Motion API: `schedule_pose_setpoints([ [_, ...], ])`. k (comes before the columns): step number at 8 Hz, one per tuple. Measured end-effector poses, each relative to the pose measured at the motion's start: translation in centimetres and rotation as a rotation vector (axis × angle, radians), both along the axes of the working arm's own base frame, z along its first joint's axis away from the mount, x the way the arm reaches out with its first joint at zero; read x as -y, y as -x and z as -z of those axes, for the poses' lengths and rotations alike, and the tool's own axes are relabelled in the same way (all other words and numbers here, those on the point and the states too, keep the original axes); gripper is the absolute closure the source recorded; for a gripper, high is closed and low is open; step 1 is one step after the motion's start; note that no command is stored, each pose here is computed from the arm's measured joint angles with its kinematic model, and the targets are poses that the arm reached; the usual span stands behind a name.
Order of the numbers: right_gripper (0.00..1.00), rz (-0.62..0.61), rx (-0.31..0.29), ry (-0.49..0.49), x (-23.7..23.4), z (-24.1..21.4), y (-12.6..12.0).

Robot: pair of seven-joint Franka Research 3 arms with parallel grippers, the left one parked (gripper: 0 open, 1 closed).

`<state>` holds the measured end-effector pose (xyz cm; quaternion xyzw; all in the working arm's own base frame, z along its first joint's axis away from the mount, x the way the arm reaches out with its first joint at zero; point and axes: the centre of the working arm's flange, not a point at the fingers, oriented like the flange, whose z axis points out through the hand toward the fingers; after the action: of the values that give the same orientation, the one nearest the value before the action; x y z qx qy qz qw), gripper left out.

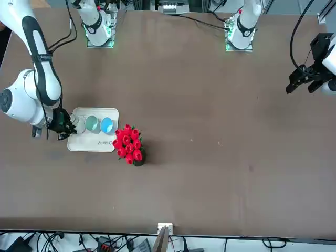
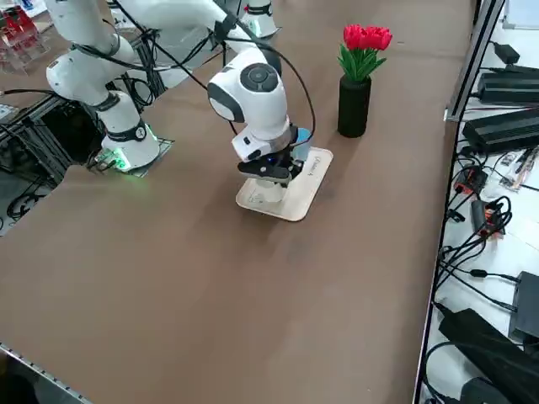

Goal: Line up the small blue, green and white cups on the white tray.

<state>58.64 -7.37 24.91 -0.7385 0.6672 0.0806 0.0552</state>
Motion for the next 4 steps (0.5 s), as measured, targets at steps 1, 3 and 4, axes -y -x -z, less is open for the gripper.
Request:
schedule_pose_setpoints([
  [1,0.97,0.002,0.001,0.001,0.03,0.09,0.03],
  [3,0.96,0.008,0.002,0.001,0.20,0.09,0.04],
  [4,0.84,0.020,0.003,0.003,0.36,0.09,0.04],
])
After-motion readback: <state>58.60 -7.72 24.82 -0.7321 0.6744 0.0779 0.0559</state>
